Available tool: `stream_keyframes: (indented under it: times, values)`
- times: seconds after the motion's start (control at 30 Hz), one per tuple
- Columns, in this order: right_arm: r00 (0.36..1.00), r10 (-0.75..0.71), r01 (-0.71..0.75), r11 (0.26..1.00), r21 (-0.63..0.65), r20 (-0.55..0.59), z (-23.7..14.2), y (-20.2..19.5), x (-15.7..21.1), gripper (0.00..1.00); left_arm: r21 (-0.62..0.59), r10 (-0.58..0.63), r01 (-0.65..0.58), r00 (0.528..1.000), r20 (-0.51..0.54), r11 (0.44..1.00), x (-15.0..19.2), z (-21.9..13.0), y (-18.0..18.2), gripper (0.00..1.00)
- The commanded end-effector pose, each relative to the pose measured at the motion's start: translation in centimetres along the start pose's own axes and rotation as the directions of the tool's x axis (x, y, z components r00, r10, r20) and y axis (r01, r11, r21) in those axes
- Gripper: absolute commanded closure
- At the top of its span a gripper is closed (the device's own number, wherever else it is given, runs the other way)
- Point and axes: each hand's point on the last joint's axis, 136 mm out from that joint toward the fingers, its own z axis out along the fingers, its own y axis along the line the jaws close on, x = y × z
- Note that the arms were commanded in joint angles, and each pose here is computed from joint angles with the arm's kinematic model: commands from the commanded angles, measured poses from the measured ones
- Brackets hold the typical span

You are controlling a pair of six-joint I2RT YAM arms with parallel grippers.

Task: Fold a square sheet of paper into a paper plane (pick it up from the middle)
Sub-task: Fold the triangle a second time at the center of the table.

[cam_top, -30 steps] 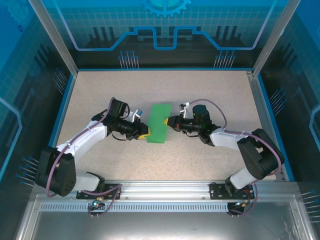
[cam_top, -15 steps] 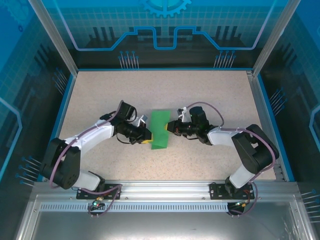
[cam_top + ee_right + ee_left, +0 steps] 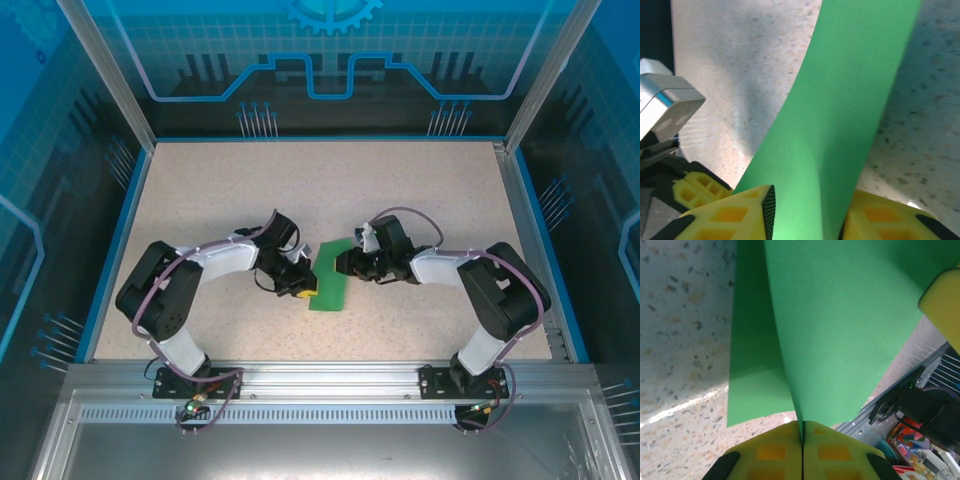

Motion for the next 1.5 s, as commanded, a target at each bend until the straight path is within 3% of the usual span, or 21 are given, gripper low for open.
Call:
stream_keyframes:
  times: [0.0, 0.17, 0.5, 0.8, 0.93, 1.13, 1.23, 1.47]
  values:
    - [0.999, -0.043, 0.044, 0.993, 0.11, -0.013, -1.3, -1.4, 0.1, 0.58, -0.013, -0.005, 0.005, 1.0, 0.006, 1.0, -0.7, 0.6, -0.5, 0.93]
    - [0.996, -0.092, 0.094, 0.97, 0.225, -0.02, -2.9, -2.7, 0.3, 0.53, -0.03, -0.014, 0.014, 1.0, 0.006, 0.999, -1.0, 1.1, -0.6, 0.93]
    - [0.958, -0.286, 0.272, 0.931, 0.245, 0.025, -5.2, -1.1, 1.4, 0.5, -0.043, -0.036, 0.036, 0.999, 0.003, 0.998, -1.4, 1.7, -1.0, 0.92]
    - [0.858, -0.504, 0.489, 0.86, 0.142, 0.096, -5.3, 2.7, 4.9, 0.49, -0.026, -0.062, 0.062, 0.998, -0.009, 0.998, -1.8, 2.2, -1.3, 0.91]
    - [0.78, -0.613, 0.586, 0.787, 0.193, 0.13, -4.6, 3.7, 5.9, 0.49, -0.014, -0.067, 0.067, 0.998, -0.02, 0.998, -1.9, 2.3, -1.6, 0.9]
    - [0.729, -0.68, 0.634, 0.714, 0.296, 0.08, -3.1, 2.9, 6.4, 0.49, -0.009, -0.067, 0.067, 0.997, -0.029, 0.998, -2.0, 2.3, -2.0, 0.9]
    - [0.739, -0.67, 0.618, 0.714, 0.329, 0.066, -2.6, 2.0, 6.3, 0.51, -0.023, -0.062, 0.061, 0.998, -0.031, 0.998, -2.0, 2.2, -1.9, 0.9]
    - [0.793, -0.608, 0.567, 0.76, 0.316, 0.04, -1.6, 0.6, 6.3, 0.66, -0.072, -0.049, 0.047, 0.999, -0.02, 0.996, -2.1, 1.8, -1.3, 0.89]
